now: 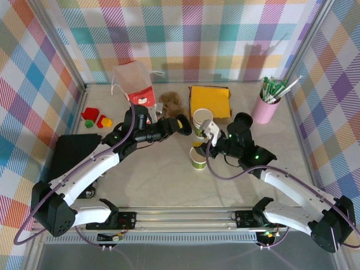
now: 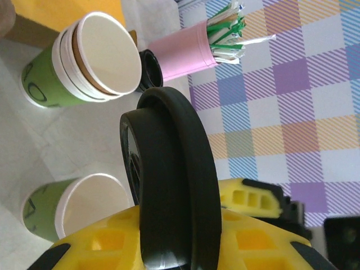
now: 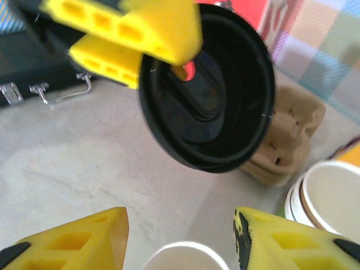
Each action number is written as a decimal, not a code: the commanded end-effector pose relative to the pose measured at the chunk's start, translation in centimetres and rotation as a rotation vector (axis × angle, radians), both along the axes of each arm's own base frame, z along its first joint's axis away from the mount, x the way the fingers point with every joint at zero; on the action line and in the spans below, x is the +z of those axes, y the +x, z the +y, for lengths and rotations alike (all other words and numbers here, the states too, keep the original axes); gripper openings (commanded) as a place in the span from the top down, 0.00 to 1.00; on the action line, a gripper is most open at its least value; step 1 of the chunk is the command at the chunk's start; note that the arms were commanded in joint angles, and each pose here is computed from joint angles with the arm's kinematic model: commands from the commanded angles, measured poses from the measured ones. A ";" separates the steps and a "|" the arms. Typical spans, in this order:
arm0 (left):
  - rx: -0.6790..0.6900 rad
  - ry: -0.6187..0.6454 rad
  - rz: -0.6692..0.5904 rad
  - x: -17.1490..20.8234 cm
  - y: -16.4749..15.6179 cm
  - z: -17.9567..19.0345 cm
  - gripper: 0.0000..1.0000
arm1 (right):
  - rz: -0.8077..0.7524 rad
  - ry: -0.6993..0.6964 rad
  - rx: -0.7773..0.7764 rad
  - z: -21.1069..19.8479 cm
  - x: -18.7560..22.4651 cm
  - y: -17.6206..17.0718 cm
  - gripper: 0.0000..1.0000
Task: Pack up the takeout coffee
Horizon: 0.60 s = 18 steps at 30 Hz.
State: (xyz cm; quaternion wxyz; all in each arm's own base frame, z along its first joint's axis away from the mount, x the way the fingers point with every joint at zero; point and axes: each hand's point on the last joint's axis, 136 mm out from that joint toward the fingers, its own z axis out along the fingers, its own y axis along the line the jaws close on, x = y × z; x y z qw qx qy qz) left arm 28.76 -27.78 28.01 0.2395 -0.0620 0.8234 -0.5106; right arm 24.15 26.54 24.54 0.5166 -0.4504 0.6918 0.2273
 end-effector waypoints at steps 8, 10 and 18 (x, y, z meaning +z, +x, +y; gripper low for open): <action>0.004 -0.133 0.072 2.7 -1.0 0.1 0.77 | -0.462 -0.018 -0.002 1.8 4.1 1.6 0.53; 0.001 -0.141 0.071 2.9 -1.1 0.1 0.77 | -0.480 -0.022 -0.006 2.0 3.9 1.7 0.55; -0.005 -0.166 0.073 3.4 -1.2 -0.1 0.77 | -0.479 -0.038 0.019 2.7 3.5 1.5 0.64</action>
